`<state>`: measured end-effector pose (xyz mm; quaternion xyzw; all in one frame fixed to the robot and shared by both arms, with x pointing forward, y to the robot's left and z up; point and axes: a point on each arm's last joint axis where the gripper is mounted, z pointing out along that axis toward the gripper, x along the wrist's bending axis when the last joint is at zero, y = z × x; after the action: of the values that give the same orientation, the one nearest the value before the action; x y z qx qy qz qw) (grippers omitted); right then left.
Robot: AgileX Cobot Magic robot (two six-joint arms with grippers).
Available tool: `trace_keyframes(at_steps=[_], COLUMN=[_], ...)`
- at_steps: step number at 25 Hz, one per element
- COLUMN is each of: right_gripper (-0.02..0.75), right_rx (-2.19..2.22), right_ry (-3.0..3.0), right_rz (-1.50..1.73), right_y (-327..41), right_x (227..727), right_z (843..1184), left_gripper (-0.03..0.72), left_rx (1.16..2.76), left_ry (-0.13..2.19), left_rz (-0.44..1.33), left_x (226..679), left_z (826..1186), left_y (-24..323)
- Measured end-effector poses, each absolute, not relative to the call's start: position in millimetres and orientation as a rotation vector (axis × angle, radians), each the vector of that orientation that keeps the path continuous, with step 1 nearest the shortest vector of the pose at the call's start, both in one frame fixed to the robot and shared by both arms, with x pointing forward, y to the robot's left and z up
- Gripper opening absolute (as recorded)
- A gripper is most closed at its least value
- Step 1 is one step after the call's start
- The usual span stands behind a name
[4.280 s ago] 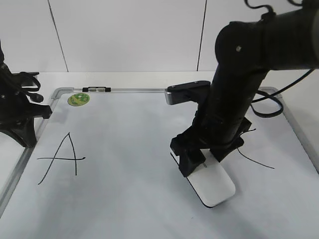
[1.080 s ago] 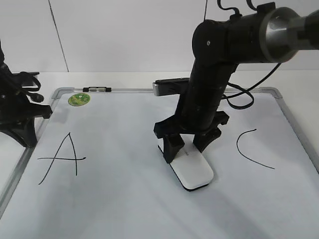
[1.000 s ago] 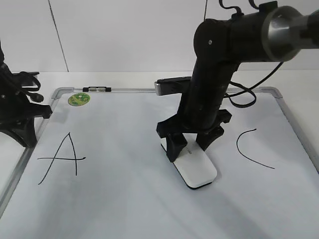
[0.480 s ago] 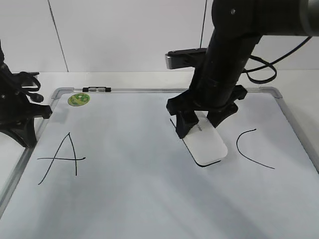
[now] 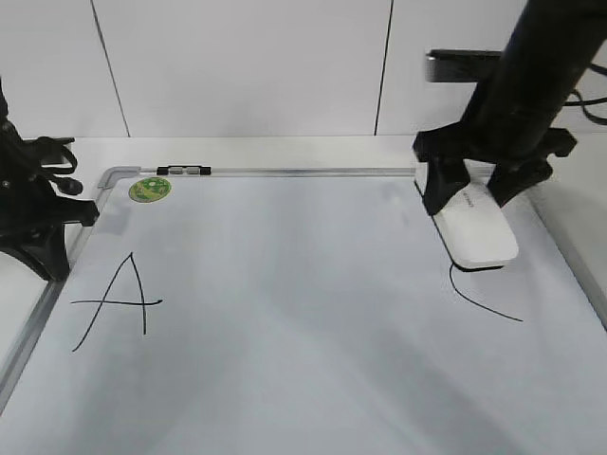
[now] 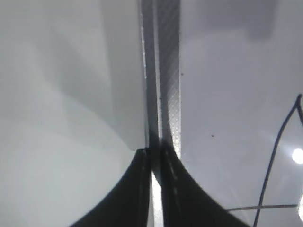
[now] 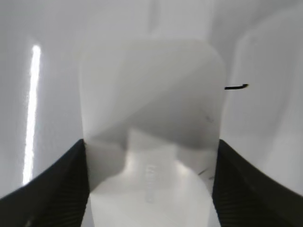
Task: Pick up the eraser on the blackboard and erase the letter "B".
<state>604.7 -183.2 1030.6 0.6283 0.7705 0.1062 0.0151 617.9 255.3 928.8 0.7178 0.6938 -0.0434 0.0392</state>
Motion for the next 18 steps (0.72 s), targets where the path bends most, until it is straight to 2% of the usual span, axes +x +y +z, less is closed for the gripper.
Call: trace_keyframes(at_steps=[10, 18], right_gripper=[0.548, 0.548], right_rx=[2.133, 2.141], right_ry=[2.25, 2.233], right_rz=[0.278, 0.272], right_y=[-256, -286], right_x=[611, 613], right_z=[1037, 1037], left_gripper=[0.021, 0.021], left_rx=[2.201, 2.202], left_ry=[2.127, 2.126], left_rz=[-0.133, -0.131], left_x=[618, 618], left_z=[929, 929], left_y=[255, 255])
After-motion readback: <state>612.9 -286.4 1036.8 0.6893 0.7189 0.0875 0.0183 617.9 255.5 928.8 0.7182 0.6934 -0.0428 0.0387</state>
